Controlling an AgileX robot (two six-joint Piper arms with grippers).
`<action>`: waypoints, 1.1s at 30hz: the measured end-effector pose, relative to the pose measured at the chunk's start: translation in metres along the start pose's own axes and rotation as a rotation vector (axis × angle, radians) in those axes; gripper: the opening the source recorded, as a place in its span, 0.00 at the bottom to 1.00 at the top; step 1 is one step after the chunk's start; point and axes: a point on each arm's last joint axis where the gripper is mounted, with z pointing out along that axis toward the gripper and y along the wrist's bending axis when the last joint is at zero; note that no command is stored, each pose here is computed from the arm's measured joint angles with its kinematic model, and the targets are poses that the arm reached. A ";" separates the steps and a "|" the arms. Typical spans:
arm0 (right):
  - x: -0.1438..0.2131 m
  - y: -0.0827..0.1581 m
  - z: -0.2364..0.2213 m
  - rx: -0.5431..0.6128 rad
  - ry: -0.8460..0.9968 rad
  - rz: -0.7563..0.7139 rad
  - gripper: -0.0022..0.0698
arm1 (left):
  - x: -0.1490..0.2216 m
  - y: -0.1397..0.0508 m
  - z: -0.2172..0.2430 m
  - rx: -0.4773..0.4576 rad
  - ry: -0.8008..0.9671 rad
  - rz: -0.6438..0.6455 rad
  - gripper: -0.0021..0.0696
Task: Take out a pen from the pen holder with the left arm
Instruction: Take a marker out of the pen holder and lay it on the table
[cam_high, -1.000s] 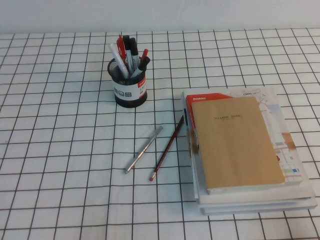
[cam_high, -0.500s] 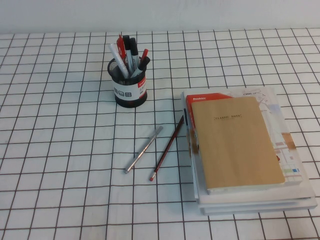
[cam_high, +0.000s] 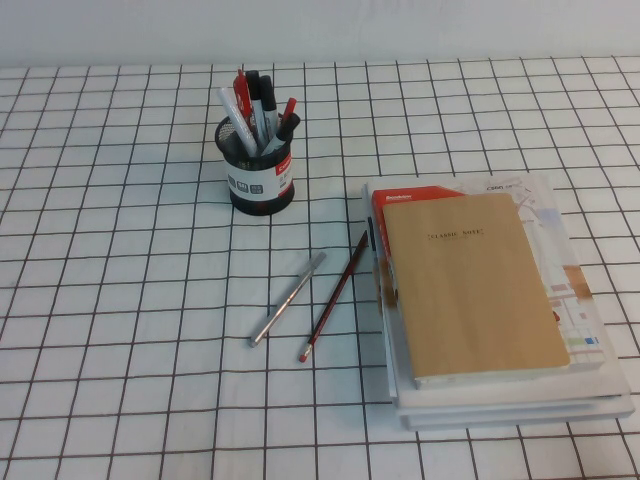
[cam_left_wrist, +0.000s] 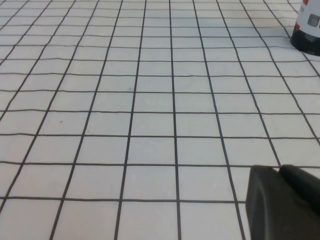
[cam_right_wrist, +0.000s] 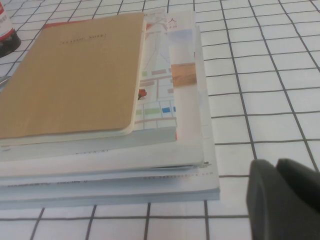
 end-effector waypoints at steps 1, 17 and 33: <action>0.000 0.000 0.000 0.000 0.000 0.000 0.01 | 0.000 0.000 0.000 0.000 0.000 0.000 0.03; 0.000 0.000 0.000 0.000 0.000 0.000 0.01 | 0.000 0.000 0.000 -0.003 0.000 0.008 0.03; 0.000 0.000 0.000 0.000 0.000 0.000 0.01 | -0.014 -0.006 -0.001 0.094 -0.140 -0.386 0.03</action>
